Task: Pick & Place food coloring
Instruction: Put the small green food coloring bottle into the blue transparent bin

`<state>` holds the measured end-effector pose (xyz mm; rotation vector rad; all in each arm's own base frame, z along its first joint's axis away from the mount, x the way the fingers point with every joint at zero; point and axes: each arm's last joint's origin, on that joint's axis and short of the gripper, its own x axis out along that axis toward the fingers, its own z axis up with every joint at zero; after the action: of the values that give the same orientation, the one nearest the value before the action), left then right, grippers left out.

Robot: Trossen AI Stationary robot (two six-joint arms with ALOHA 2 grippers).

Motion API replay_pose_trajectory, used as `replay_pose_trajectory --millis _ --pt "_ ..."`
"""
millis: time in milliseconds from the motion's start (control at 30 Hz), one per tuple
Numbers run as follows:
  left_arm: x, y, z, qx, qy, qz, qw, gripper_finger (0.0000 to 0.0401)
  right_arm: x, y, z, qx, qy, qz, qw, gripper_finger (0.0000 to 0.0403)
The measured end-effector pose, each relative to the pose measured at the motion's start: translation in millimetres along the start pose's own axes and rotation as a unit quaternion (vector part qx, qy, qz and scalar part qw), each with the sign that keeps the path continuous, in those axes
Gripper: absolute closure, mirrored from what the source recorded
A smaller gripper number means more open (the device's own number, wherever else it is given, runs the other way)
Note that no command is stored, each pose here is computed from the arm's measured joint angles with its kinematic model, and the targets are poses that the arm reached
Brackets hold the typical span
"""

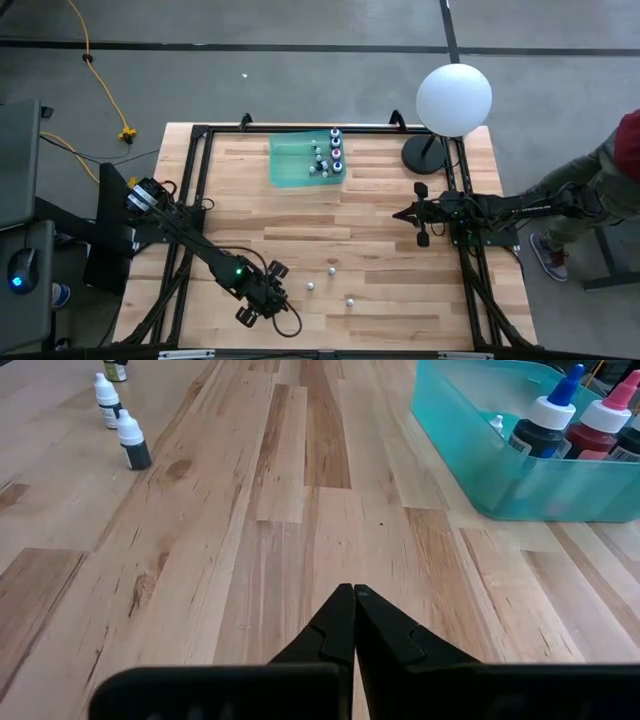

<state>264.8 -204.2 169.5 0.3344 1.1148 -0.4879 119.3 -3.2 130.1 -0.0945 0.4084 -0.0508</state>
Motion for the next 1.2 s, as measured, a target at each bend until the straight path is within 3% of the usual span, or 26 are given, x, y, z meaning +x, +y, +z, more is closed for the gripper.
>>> replay_pose_trajectory --millis 533,900,1067,1200 --pt "-6 -1 3 -0.001 0.004 -0.017 1.000 0.0363 0 0 0 0.000 0.000 0.000 1.000 0.0402" --pt "-76 20 21 -0.026 -0.060 0.024 0.998 0.0355 0 0 0 0.000 0.002 0.000 1.000 0.0402" --pt "-103 41 16 -0.071 -0.083 0.036 0.993 0.0355 0 0 0 0.000 0.000 0.000 1.000 0.0402" --pt "-118 67 8 -0.166 -0.087 0.054 0.981 0.0355 0 0 0 0.000 0.000 0.000 1.000 0.0402"
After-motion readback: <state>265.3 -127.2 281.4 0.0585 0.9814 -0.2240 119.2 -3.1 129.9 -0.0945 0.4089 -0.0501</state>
